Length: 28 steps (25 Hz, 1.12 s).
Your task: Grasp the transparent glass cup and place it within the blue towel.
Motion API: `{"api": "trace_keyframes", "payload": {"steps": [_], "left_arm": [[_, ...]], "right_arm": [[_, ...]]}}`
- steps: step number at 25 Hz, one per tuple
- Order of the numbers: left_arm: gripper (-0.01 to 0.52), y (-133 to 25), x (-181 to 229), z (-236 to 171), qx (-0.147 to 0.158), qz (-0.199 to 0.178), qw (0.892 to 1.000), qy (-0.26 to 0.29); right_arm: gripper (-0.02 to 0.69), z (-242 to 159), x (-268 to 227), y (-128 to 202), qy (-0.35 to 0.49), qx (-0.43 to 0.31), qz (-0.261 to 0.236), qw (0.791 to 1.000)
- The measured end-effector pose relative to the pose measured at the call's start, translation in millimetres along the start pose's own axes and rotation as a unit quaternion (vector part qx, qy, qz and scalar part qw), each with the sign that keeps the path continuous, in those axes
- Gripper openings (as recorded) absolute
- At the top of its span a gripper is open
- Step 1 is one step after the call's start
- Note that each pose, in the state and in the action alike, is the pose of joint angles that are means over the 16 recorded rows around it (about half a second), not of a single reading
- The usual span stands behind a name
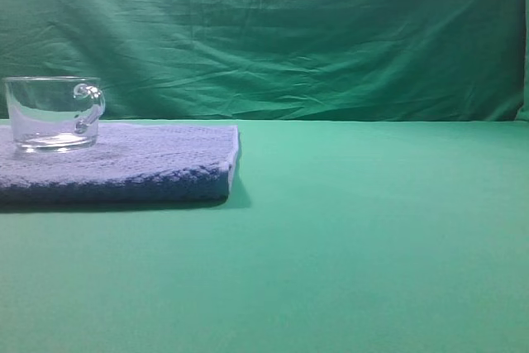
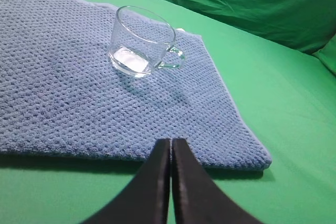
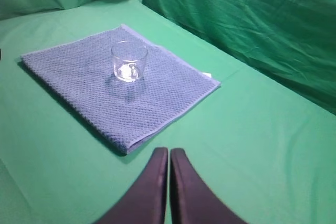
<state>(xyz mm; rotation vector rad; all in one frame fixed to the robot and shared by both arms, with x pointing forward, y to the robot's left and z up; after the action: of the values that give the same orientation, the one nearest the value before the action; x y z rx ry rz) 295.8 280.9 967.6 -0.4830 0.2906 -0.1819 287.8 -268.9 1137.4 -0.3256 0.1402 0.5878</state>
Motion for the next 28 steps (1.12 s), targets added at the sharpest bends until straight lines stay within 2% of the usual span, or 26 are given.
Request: {"api": "trace_keyframes", "payload": {"steps": [8, 13, 21, 28], "left_arm": [[0.0, 0.0, 0.0, 0.0, 0.0, 0.0, 1.0, 0.0], [0.0, 0.0, 0.0, 0.0, 0.0, 0.0, 1.0, 0.0], [0.0, 0.0, 0.0, 0.0, 0.0, 0.0, 1.0, 0.0], [0.0, 0.0, 0.0, 0.0, 0.0, 0.0, 1.0, 0.0]], "right_arm": [[0.0, -44.7, 2.2, 1.2, -0.035, 0.038, -0.128, 0.99], [0.0, -89.3, 13.6, 7.9, -0.035, 0.07, -0.181, 0.98], [0.0, -154.0, 34.8, 18.9, 0.004, 0.12, -0.208, 0.971], [0.0, -181.4, 42.4, 25.7, 0.048, 0.138, -0.2, 0.969]]}}
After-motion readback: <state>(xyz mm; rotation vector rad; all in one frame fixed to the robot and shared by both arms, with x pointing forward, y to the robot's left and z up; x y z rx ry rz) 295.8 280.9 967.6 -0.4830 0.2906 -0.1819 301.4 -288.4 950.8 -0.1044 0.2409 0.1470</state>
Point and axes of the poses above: a point on each arm's last joint axis where the gripper is mounted, x pointing out along that axis toward the gripper, y along the wrist's bending axis when the last joint is at zero, z = x × y, the point moved 1 cm from there along x, pointing out along that axis toward the gripper, and after that the axes turned 5 degrees about -x, right-handed, at the moved point
